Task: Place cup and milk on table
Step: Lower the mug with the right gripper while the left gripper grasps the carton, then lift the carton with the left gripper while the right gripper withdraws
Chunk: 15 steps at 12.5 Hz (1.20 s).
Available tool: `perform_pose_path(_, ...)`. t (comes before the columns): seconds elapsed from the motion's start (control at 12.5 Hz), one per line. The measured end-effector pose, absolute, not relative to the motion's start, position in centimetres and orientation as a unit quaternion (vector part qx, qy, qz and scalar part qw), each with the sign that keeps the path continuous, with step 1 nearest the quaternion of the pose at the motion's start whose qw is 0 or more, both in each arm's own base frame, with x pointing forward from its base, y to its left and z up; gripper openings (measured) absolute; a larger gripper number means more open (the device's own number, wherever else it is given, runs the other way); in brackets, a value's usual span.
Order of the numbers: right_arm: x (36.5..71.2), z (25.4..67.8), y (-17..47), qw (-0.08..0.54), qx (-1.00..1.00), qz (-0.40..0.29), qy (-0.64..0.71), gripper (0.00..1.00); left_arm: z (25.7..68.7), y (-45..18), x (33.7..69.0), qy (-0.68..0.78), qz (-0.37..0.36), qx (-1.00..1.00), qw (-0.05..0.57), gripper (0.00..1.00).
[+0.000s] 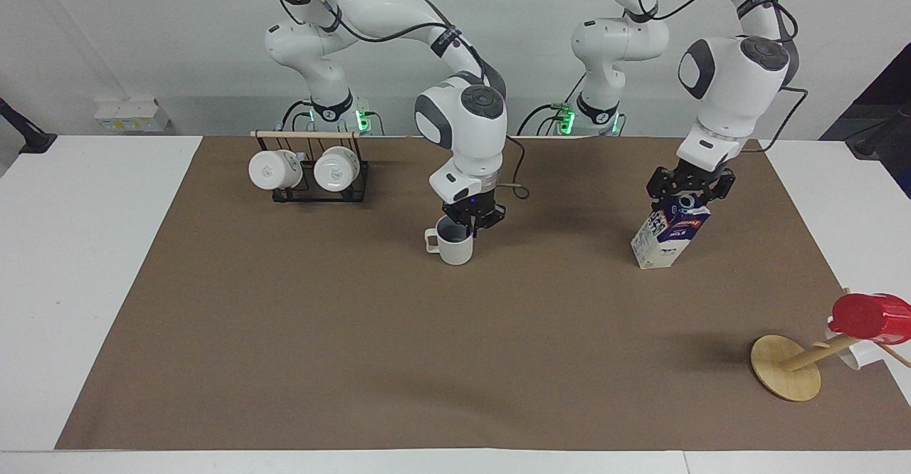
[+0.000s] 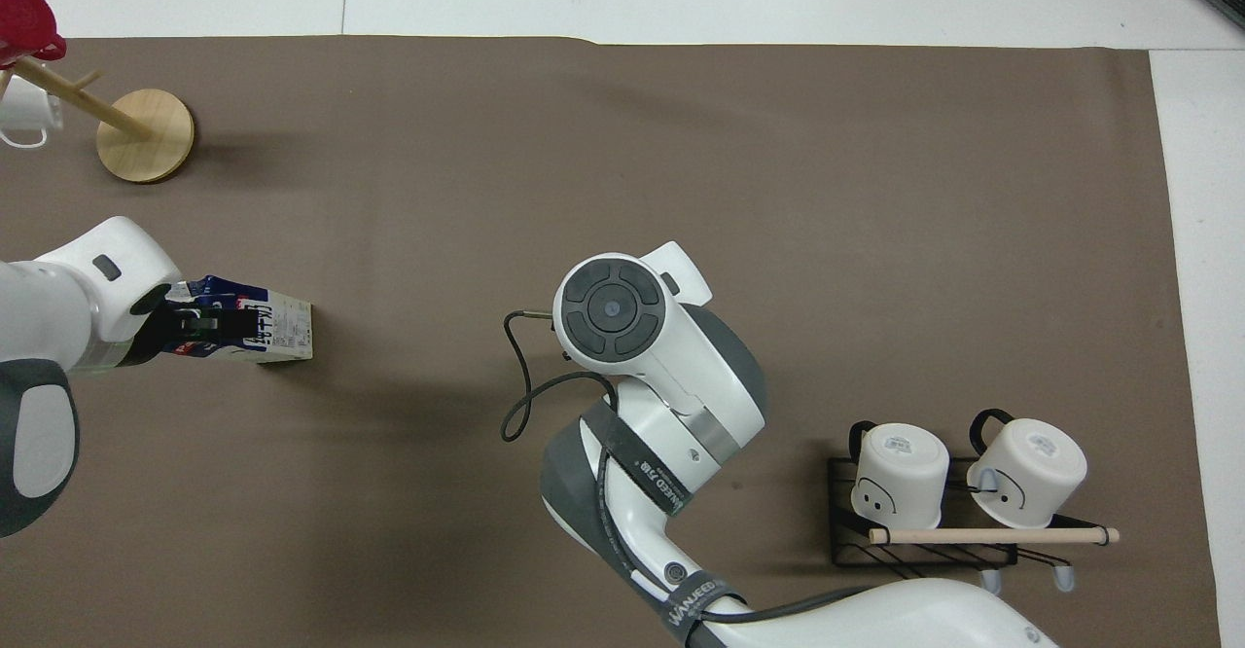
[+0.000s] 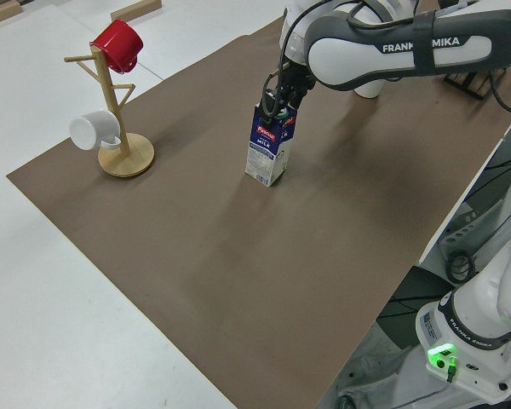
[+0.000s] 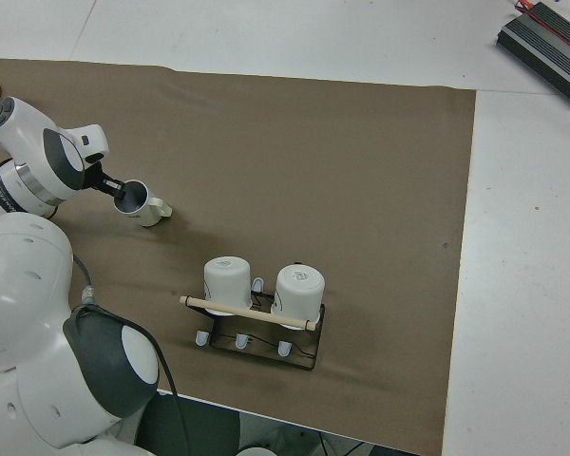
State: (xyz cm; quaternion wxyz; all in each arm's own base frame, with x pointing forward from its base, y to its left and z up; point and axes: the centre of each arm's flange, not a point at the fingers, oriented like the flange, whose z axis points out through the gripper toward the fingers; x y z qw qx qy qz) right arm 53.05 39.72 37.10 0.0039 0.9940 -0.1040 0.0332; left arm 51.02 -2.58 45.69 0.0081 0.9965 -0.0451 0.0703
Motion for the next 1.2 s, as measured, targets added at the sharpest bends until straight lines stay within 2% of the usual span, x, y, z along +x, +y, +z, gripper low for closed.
perform_pose_path(0.16, 53.0, 37.5, 39.8, 0.002, 0.994, 0.036, -0.105, 0.55, 45.7, -2.3, 51.1, -0.046, 0.072, 0.996, 0.008, 0.76)
perform_pose_path(0.24, 53.2, 38.3, 39.7, -0.002, 0.993, 0.041, -0.106, 0.64, 45.7, -2.2, 51.2, -0.045, 0.074, 0.996, 0.008, 0.74)
perform_pose_path(0.4, 53.8, 41.8, 38.2, -0.015, 0.991, 0.061, -0.12, 0.89, 45.7, -1.9, 51.3, -0.044, 0.076, 0.996, 0.008, 0.59)
perform_pose_path(0.48, 54.3, 44.3, 36.6, -0.019, 0.988, 0.071, -0.132, 0.99, 45.7, -1.9, 51.3, -0.044, 0.077, 0.996, 0.008, 0.59)
perform_pose_path(0.56, 54.7, 46.6, 34.7, -0.021, 0.986, 0.078, -0.145, 1.0, 45.8, -1.9, 51.3, -0.044, 0.077, 0.996, 0.008, 0.51)
perform_pose_path(0.8, 55.6, 52.8, 27.9, -0.018, 0.981, 0.096, -0.167, 1.0, 46.2, -2.0, 51.8, -0.044, 0.081, 0.996, 0.008, 0.46)
perform_pose_path(0.96, 56.2, 55.7, 22.7, -0.01, 0.98, 0.1, -0.172, 1.0, 46.7, -2.4, 52.4, -0.034, 0.084, 0.996, 0.009, 0.42)
perform_pose_path(1.2, 57.0, 59.3, 12.5, 0.001, 0.983, 0.105, -0.152, 1.0, 48.9, -5.9, 53.0, -0.011, 0.081, 0.997, 0.016, 0.41)
